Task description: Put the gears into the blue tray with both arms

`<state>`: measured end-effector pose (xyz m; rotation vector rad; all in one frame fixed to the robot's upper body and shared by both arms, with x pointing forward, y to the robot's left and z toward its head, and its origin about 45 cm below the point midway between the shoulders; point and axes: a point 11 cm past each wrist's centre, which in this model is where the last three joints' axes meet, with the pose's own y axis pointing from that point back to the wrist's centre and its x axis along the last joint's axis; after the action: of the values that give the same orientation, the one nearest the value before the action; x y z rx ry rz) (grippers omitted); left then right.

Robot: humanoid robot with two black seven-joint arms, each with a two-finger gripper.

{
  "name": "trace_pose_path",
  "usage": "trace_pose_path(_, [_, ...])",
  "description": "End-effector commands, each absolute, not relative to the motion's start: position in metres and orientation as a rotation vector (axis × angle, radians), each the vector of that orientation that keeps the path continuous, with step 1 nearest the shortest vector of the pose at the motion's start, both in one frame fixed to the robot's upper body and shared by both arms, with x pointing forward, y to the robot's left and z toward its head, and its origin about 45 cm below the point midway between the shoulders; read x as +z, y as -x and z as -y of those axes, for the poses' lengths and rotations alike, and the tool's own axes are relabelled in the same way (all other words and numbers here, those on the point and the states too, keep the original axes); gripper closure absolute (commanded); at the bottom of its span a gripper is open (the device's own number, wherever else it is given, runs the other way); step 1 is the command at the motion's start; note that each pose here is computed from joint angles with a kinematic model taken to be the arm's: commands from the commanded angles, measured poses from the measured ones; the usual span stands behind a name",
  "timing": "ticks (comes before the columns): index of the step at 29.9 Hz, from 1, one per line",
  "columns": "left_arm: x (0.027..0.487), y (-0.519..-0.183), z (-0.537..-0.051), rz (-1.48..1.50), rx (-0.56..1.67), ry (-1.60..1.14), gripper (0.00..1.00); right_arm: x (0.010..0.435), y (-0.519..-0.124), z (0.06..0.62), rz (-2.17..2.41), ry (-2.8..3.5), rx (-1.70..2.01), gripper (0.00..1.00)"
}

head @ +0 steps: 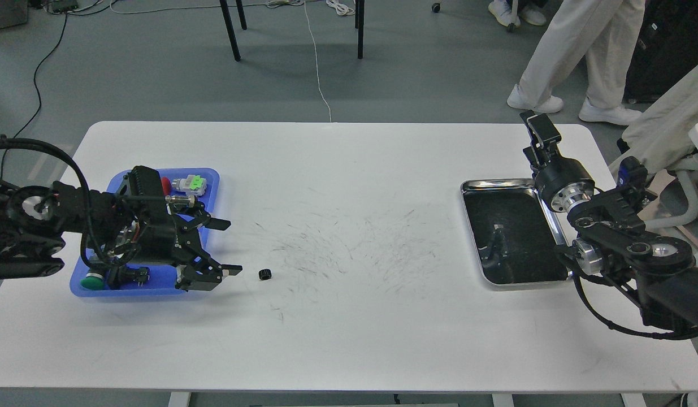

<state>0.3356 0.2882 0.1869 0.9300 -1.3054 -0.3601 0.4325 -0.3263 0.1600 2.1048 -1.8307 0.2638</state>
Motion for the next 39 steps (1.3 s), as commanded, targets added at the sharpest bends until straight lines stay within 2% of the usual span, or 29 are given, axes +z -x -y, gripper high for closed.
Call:
trace_pose_path(1, [0.183, -0.336, -0.275, 1.317, -0.400, -0.911, 0.14, 0.160, -0.432, 0.327, 1.829, -2.103, 0.265, 0.07])
trace_pose_path(12, [0.167, -0.340, -0.256, 1.359, -0.555, -0.908, 0.14, 0.160, -0.432, 0.327, 1.821, -2.104, 0.270, 0.07])
trace_pose_path(19, [0.157, -0.346, -0.262, 1.380, -0.649, -0.950, 0.14, 0.158, -0.431, 0.328, 1.812, -2.098, 0.277, 0.07])
trace_pose_path(27, [0.142, -0.339, -0.260, 1.360, -0.669, -0.938, 0.14, 0.158, -0.431, 0.328, 1.809, -2.096, 0.279, 0.07])
trace_pose_path(32, [0.138, -0.341, -0.256, 1.374, -0.681, -0.936, 0.22, 0.155, -0.429, 0.329, 1.807, -2.093, 0.272, 0.07])
trace_pose_path(37, [0.138, -0.343, -0.254, 1.379, -0.680, -0.936, 0.25, 0.155, -0.429, 0.329, 1.807, -2.093, 0.272, 0.07])
trace_pose_path(39, [0.138, -0.343, -0.255, 1.380, -0.684, -0.937, 0.29, 0.155, -0.429, 0.329, 1.807, -2.093, 0.270, 0.07])
